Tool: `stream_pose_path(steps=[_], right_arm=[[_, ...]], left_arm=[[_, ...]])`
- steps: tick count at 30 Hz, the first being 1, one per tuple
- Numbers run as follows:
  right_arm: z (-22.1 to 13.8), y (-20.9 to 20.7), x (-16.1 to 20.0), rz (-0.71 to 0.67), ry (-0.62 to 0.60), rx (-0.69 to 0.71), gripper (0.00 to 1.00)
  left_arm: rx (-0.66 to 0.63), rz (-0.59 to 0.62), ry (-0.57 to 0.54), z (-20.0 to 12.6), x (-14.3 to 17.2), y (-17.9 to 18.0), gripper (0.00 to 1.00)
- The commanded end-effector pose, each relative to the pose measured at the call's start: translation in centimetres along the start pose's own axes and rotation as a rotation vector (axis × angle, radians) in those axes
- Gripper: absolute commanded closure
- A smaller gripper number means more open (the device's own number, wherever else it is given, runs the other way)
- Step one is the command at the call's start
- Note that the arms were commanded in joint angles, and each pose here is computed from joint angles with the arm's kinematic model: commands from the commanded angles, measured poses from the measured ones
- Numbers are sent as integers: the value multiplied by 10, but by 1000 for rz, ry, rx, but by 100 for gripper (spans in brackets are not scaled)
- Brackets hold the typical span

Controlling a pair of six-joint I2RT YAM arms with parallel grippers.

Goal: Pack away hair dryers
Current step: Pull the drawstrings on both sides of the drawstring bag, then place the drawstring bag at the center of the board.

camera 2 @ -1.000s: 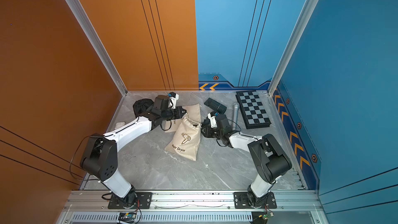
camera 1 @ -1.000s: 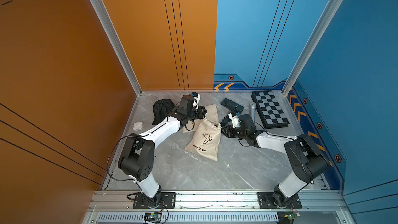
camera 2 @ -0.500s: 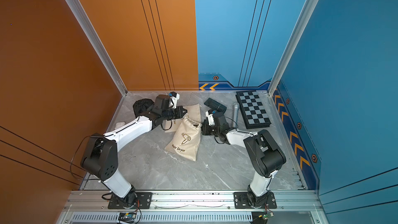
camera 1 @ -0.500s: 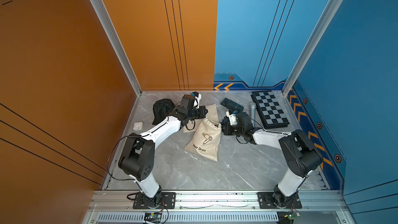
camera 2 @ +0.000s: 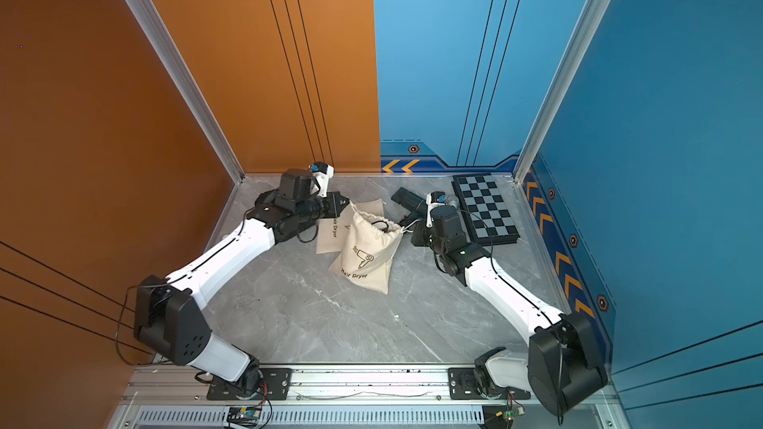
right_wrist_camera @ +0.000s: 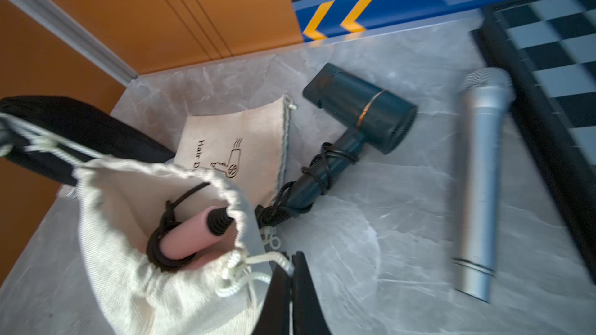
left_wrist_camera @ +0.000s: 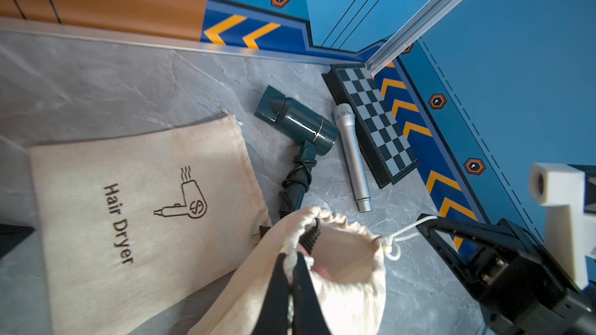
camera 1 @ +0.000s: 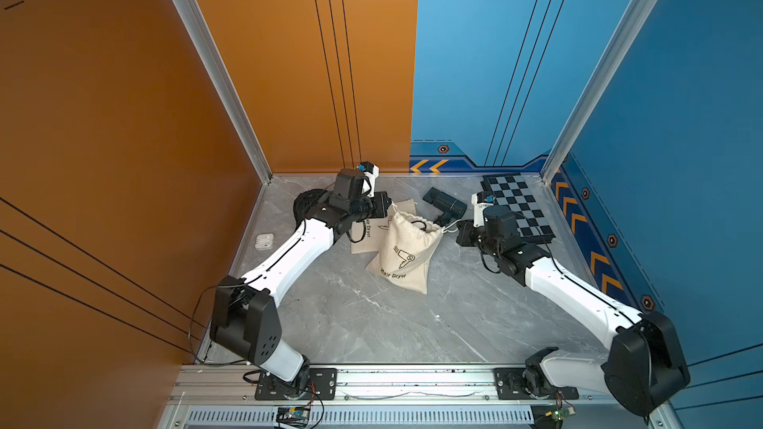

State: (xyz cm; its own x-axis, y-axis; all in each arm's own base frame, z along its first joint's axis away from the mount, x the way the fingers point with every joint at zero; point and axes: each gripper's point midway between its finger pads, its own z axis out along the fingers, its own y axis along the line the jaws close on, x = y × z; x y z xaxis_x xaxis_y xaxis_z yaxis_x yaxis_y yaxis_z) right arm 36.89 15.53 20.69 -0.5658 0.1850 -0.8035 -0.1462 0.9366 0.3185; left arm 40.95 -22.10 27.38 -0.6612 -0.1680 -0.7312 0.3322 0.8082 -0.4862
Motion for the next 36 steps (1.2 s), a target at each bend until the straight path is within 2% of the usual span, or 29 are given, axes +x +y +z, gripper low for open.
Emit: stream_pose_path(steps=[1,9,16,23,29,32,36], right_arm=[[-27,-35,-13,-21,-38,201,100],[-73,-84,-31,21,-76,373,100],[-94,-124,-41,88,-89,477,100],[-107,-153,-48,145,-95,536,100],[-107,-145,-64,145,-111,504,100],[-105,-119,-86,105,-140,444,100],[-96,-62,-125,56,-191,302,100]], left_arm=[[-52,47,-102,-50,-33,-2,100],[-199,20,-197,-124,-48,32,100],[-293,-78,-239,-148,-51,74,100],[-361,-157,-231,-156,-46,108,100],[-416,-172,-231,-169,-48,126,100],[-398,-177,-251,-174,-59,125,100],[-351,-160,-290,-178,-87,111,100]])
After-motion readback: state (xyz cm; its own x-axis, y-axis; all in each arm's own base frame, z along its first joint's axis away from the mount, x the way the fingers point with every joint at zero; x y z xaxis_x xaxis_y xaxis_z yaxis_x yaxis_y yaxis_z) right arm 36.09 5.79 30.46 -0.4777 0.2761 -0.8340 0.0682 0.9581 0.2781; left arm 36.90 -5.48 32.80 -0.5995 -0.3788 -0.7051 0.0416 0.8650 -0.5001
